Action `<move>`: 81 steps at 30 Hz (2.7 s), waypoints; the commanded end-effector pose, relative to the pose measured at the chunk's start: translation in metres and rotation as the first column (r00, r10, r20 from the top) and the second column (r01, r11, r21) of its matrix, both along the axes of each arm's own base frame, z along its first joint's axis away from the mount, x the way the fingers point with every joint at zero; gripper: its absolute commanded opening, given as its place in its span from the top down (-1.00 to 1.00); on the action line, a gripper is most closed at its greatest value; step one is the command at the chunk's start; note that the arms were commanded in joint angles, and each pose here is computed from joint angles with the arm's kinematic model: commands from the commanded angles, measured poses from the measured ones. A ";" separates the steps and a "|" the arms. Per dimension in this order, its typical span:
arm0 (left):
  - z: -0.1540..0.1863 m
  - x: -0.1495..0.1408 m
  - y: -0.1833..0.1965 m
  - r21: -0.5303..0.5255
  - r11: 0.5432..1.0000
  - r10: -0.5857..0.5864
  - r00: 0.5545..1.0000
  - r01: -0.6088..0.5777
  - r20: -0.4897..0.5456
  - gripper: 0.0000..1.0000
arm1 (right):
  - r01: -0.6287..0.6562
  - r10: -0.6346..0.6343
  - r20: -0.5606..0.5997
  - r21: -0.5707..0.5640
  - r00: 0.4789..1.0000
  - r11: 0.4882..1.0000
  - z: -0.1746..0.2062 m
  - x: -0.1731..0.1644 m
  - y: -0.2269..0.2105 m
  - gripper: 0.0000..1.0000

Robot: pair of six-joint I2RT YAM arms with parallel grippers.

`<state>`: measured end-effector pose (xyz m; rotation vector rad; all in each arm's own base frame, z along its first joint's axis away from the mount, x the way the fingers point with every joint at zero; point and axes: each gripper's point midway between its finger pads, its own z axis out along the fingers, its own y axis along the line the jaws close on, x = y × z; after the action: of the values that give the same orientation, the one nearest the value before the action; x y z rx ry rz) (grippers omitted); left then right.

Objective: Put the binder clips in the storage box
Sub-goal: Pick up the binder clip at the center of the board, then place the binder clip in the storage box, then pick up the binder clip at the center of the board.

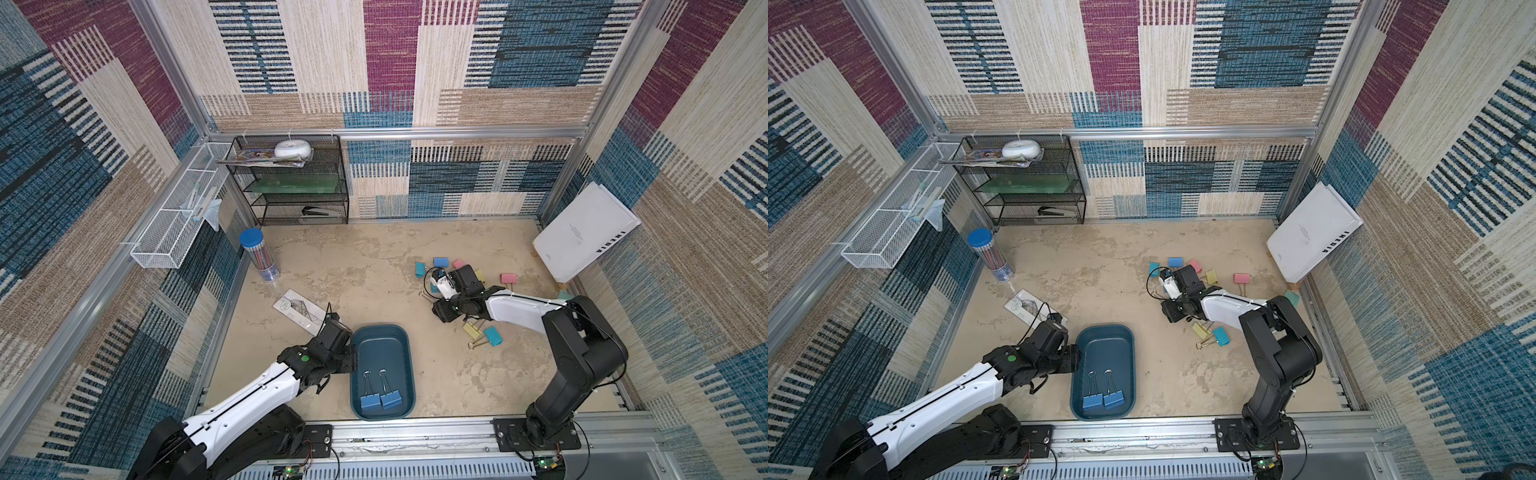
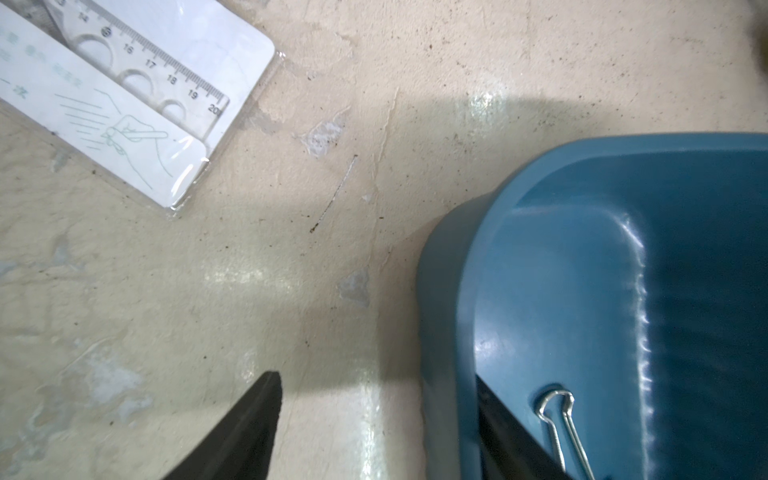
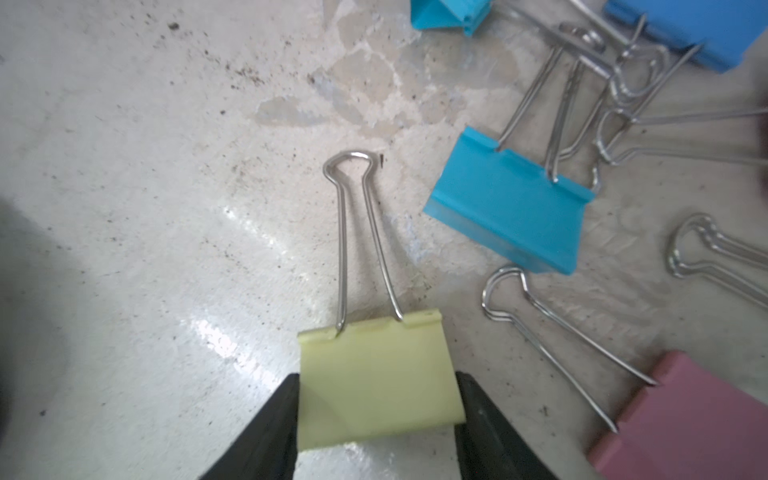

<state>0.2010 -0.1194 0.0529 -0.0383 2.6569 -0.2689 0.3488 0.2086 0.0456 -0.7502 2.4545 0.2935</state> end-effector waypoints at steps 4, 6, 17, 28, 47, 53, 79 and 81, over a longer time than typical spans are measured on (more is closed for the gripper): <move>0.002 0.002 0.000 0.007 1.000 -0.007 1.000 0.007 0.008 -0.41 | -0.011 0.009 0.039 0.049 0.999 0.999 0.050 -0.019 0.012 -0.08; 0.002 0.002 0.000 0.006 1.000 -0.007 1.000 0.007 0.009 -0.41 | -0.009 0.006 0.051 0.060 0.999 0.998 0.064 -0.027 0.012 -0.06; 0.002 0.002 -0.001 0.001 1.000 -0.011 1.000 0.011 0.009 -0.41 | -0.071 0.073 0.001 0.264 0.997 0.962 0.126 -0.141 0.076 0.03; 0.003 0.001 -0.003 -0.006 1.000 -0.020 1.000 0.020 0.010 -0.41 | 0.029 0.032 -0.205 0.289 0.978 0.957 0.100 -0.242 0.125 0.03; 0.005 0.000 -0.004 -0.021 0.999 -0.026 0.999 0.027 0.022 -0.41 | 0.068 -0.018 -0.296 0.159 0.955 0.985 0.040 -0.274 0.136 -0.02; 0.004 0.000 -0.004 -0.021 0.999 -0.029 0.999 0.029 0.020 -0.41 | 0.065 -0.025 -0.286 0.131 0.958 0.989 0.030 -0.272 0.133 -0.04; 0.004 0.000 -0.005 -0.021 0.999 -0.029 0.999 0.030 0.018 -0.41 | 0.162 -0.156 -0.050 0.153 0.986 0.975 0.104 -0.217 0.098 -0.75; 0.004 0.001 -0.005 -0.022 0.999 -0.030 0.999 0.030 0.018 -0.41 | 0.305 -0.299 -0.068 0.135 0.952 0.943 0.099 -0.195 0.062 -0.77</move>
<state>0.1993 -0.1245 0.0561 -0.0043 2.6492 -0.3122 0.1321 0.3162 0.1526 -0.4526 2.4897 0.5394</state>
